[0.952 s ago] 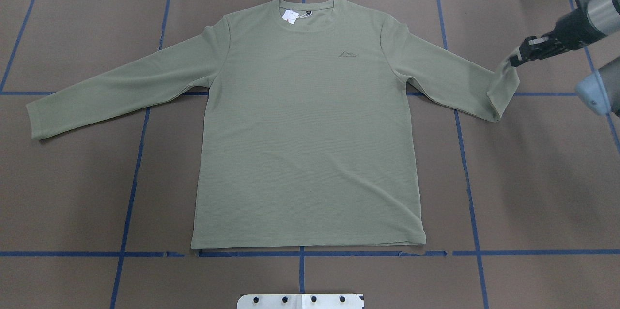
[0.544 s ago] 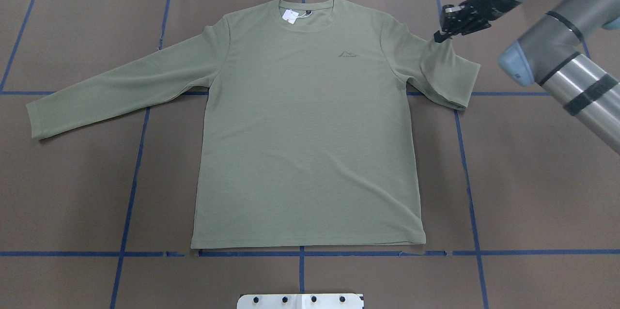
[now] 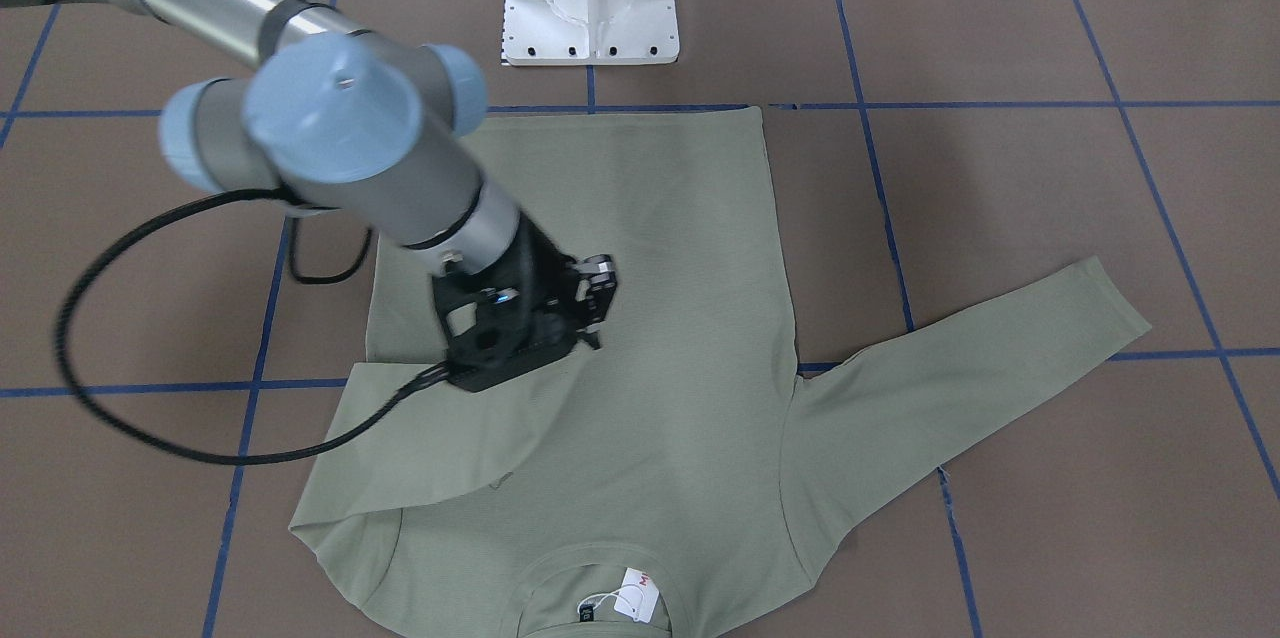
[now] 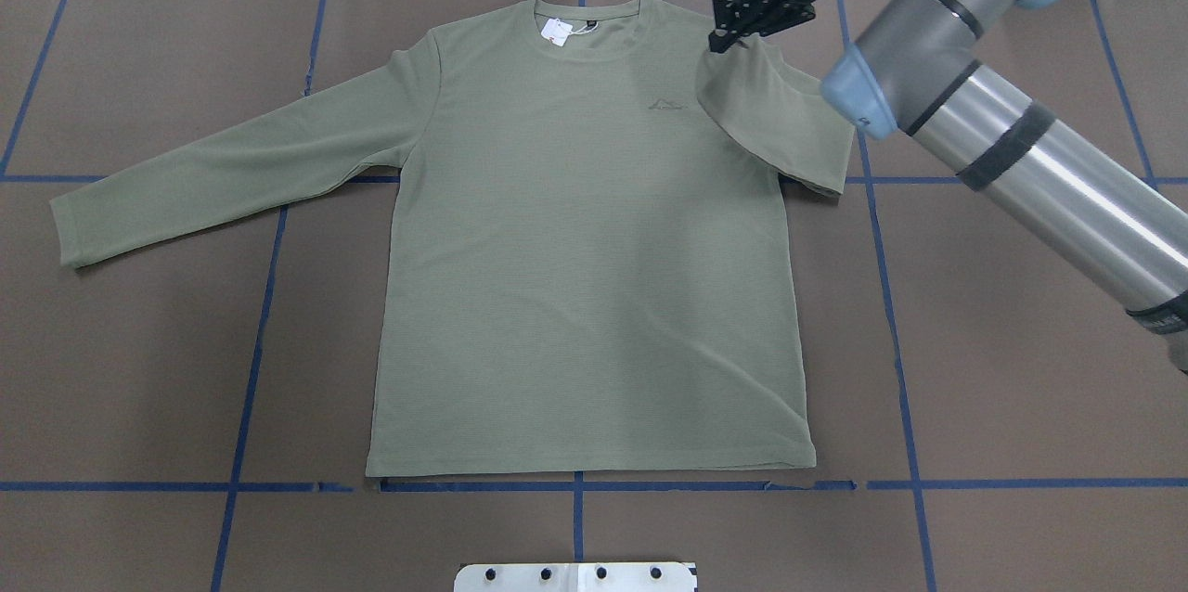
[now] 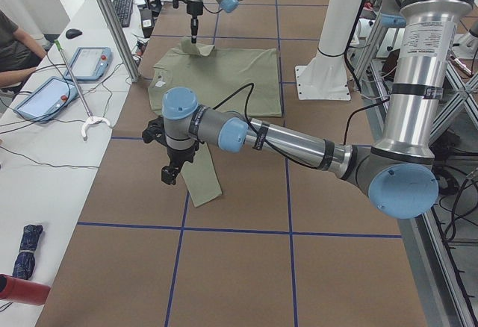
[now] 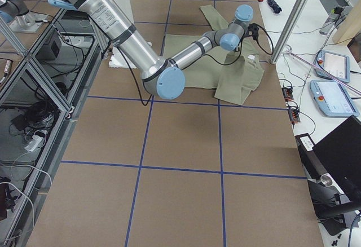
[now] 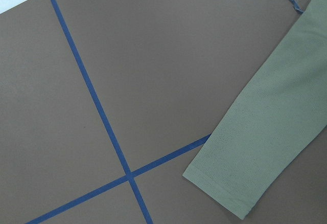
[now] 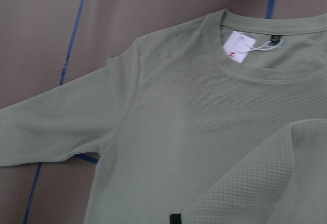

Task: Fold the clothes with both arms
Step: 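Carry the sleeve across the shirt body toward the left gripper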

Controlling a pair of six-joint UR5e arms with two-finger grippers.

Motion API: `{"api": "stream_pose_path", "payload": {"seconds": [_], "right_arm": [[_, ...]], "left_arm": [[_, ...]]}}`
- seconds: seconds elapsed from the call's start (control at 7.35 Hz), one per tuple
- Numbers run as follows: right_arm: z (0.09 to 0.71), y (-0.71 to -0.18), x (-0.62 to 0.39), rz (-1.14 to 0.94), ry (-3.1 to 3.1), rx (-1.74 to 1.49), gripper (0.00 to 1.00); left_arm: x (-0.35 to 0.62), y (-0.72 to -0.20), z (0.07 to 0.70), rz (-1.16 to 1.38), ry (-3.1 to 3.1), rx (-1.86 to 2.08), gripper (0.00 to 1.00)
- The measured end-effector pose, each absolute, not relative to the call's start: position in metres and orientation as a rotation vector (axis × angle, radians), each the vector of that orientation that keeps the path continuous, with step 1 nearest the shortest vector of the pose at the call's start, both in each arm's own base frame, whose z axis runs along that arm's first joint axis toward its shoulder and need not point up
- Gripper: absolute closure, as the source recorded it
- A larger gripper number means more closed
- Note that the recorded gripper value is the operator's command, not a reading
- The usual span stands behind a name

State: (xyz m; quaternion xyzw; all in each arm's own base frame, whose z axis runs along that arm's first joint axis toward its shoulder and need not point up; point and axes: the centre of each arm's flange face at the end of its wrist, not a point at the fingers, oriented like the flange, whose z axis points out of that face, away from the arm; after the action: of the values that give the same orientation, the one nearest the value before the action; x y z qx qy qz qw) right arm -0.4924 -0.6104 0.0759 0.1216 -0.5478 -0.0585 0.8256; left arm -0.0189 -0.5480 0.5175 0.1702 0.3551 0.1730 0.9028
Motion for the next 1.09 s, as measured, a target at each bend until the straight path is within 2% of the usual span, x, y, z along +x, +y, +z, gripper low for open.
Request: {"api": "stream_pose_path", "payload": {"seconds": [0.27, 0.68, 0.82, 0.95, 1.09], "right_arm": [[0.030, -0.571, -0.557, -0.153, -1.159, 0.300, 1.00], [0.029, -0.539, -0.599, -0.166, -1.132, 0.323, 1.00], [0.032, -0.537, -0.606, -0.164, -1.121, 0.327, 0.82], [0.029, -0.536, -0.613, -0.164, -1.116, 0.340, 0.02], [0.017, -0.532, -0.622, -0.162, -1.130, 0.384, 0.00]], "left_arm": [[-0.019, -0.548, 0.517, 0.355, 0.734, 0.351, 0.00], [-0.019, -0.548, 0.517, 0.352, 0.734, 0.350, 0.00], [-0.019, -0.548, 0.518, 0.351, 0.734, 0.349, 0.00], [-0.019, -0.548, 0.519, 0.350, 0.734, 0.347, 0.00], [-0.020, -0.548, 0.520, 0.349, 0.735, 0.345, 0.00]]}}
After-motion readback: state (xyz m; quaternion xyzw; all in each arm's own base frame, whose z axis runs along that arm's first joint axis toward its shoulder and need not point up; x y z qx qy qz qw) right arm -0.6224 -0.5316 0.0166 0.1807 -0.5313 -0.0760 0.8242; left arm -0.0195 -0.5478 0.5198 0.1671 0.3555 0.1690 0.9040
